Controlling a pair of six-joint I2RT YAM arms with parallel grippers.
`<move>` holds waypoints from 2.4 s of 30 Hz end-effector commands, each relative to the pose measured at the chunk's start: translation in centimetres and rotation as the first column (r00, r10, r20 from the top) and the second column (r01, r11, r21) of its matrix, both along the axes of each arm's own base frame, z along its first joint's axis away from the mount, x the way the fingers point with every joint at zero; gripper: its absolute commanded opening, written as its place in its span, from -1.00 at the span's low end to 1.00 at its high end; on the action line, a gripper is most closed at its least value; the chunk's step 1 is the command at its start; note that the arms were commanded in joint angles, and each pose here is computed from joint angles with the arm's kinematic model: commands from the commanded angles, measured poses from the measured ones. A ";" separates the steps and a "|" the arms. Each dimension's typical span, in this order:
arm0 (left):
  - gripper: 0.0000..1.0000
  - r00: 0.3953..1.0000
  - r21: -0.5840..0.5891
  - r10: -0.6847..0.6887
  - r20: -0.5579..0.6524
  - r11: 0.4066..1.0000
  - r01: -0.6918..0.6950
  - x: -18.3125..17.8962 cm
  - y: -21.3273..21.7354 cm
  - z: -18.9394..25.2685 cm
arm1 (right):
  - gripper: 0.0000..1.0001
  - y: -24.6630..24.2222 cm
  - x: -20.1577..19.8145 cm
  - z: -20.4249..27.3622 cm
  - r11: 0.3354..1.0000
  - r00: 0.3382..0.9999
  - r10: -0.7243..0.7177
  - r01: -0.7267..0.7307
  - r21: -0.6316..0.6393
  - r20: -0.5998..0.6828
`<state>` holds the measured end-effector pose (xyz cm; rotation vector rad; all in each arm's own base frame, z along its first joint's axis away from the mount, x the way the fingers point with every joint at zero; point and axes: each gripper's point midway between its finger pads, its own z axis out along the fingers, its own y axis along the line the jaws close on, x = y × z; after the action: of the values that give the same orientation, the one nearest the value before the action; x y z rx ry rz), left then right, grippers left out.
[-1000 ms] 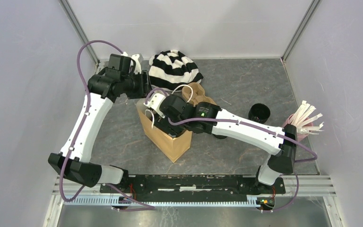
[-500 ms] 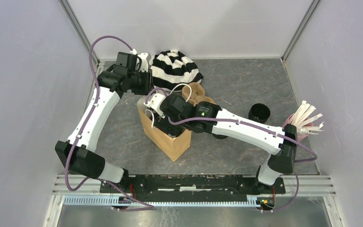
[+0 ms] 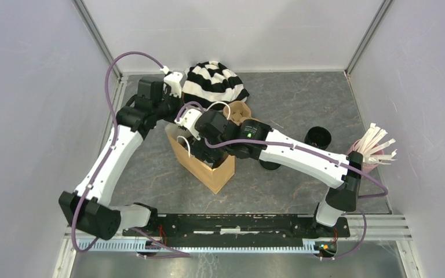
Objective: Pack the takeout coffee
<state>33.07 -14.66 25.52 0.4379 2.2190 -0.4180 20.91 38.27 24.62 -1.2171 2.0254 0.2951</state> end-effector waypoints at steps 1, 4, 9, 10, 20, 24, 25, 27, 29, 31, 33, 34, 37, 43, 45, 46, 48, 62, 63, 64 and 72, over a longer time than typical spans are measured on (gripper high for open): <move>-0.96 0.953 -0.068 0.000 0.302 0.997 0.022 0.0 0.1 5.8 | 0.13 0.5 0.3 2.7 0.998 1.000 -0.016 0.015 0.057 0.009; -0.96 0.919 -0.161 0.052 0.392 0.987 0.013 -1.1 0.2 7.1 | 0.12 0.4 0.3 3.0 0.999 1.000 -0.009 0.009 0.048 0.012; -0.96 0.892 -0.271 0.131 0.434 0.963 -0.009 -3.0 0.8 6.9 | 0.11 0.5 -0.1 2.9 0.999 1.000 0.008 -0.009 0.044 0.002; -0.96 0.886 -0.294 0.142 0.441 0.956 -0.007 -3.5 0.9 6.9 | 0.11 0.4 -0.2 2.7 0.999 1.000 0.017 -0.017 0.036 0.002; -0.96 0.798 -0.374 0.189 0.572 0.926 0.049 -8.4 2.4 5.2 | 0.13 0.0 -0.6 1.4 0.985 0.987 0.149 -0.142 -0.097 0.067; -0.96 0.762 -0.389 0.216 0.611 0.920 0.051 -8.9 2.9 4.3 | 0.13 0.5 -1.4 0.5 0.965 0.971 0.228 -0.215 -0.151 0.077; -0.96 0.764 -0.397 0.218 0.607 0.916 0.054 -9.0 2.8 4.1 | 0.13 0.5 -1.6 0.2 0.958 0.966 0.246 -0.230 -0.171 0.078; -0.96 0.770 -0.399 0.199 0.606 0.914 0.078 -9.2 2.4 3.9 | 0.13 0.3 -1.8 -0.6 0.943 0.958 0.274 -0.249 -0.219 0.088; -0.96 0.783 -0.387 0.184 0.594 0.919 0.078 -9.3 2.3 3.5 | 0.13 -0.2 -2.0 -1.6 0.930 0.951 0.295 -0.263 -0.258 0.094; -0.96 0.787 -0.372 0.177 0.591 0.926 0.071 -9.6 2.5 3.1 | 0.13 -0.6 -2.2 -2.2 0.918 0.945 0.311 -0.270 -0.290 0.105; -0.96 0.790 -0.363 0.174 0.589 0.930 0.066 -10.2 2.8 2.8 | 0.11 -0.9 -2.3 -2.7 0.909 0.939 0.323 -0.272 -0.316 0.121; -0.96 0.792 -0.366 0.178 0.584 0.929 0.061 -10.5 2.9 2.7 | 0.11 -1.1 -2.3 -3.0 0.905 0.935 0.330 -0.273 -0.327 0.131; -0.96 0.791 -0.387 0.205 0.576 0.921 0.044 -11.5 3.5 2.6 | 0.10 -1.8 -2.4 -3.7 0.893 0.927 0.340 -0.265 -0.363 0.160; -0.96 0.814 -0.427 0.230 0.533 0.904 0.025 -12.2 3.7 2.8 | 0.10 -2.6 -2.0 -3.9 0.901 0.924 0.320 -0.230 -0.367 0.208; -0.96 0.827 -0.479 0.259 0.498 0.877 0.014 -12.4 3.5 2.7 | 0.09 -2.3 -2.0 -3.8 0.906 0.925 0.316 -0.229 -0.355 0.211; -0.96 0.829 -0.495 0.266 0.491 0.869 0.015 -12.5 3.5 2.6 | 0.08 -2.2 -2.0 -3.8 0.910 0.926 0.311 -0.226 -0.347 0.213; -0.96 0.834 -0.527 0.286 0.471 0.850 0.006 -12.6 3.5 2.3 | 0.08 -1.8 -1.9 -3.8 0.917 0.926 0.306 -0.223 -0.330 0.223; -0.56 0.931 -0.495 0.328 0.164 0.843 -0.210 -13.3 4.0 -0.2 | 0.06 -1.8 -2.5 -5.6 0.910 0.931 0.336 -0.281 -0.304 0.146; -0.51 0.937 -0.478 0.319 0.143 0.851 -0.217 -13.4 4.0 -0.2 | 0.07 -1.9 -2.4 -5.6 0.910 0.931 0.334 -0.279 -0.305 0.146; -0.47 0.943 -0.457 0.308 0.129 0.862 -0.219 -13.4 3.9 -0.3 | 0.07 -1.9 -2.5 -5.6 0.910 0.931 0.335 -0.279 -0.306 0.146; -0.17 0.945 -0.277 0.321 -0.068 0.904 -0.327 -13.4 4.6 -1.6 | 0.07 -1.5 -2.5 -5.8 0.910 0.933 0.334 -0.281 -0.303 0.136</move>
<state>20.54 -10.72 24.51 -0.0676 2.0028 -0.6154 18.45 35.85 16.99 -1.7281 1.7742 -0.0139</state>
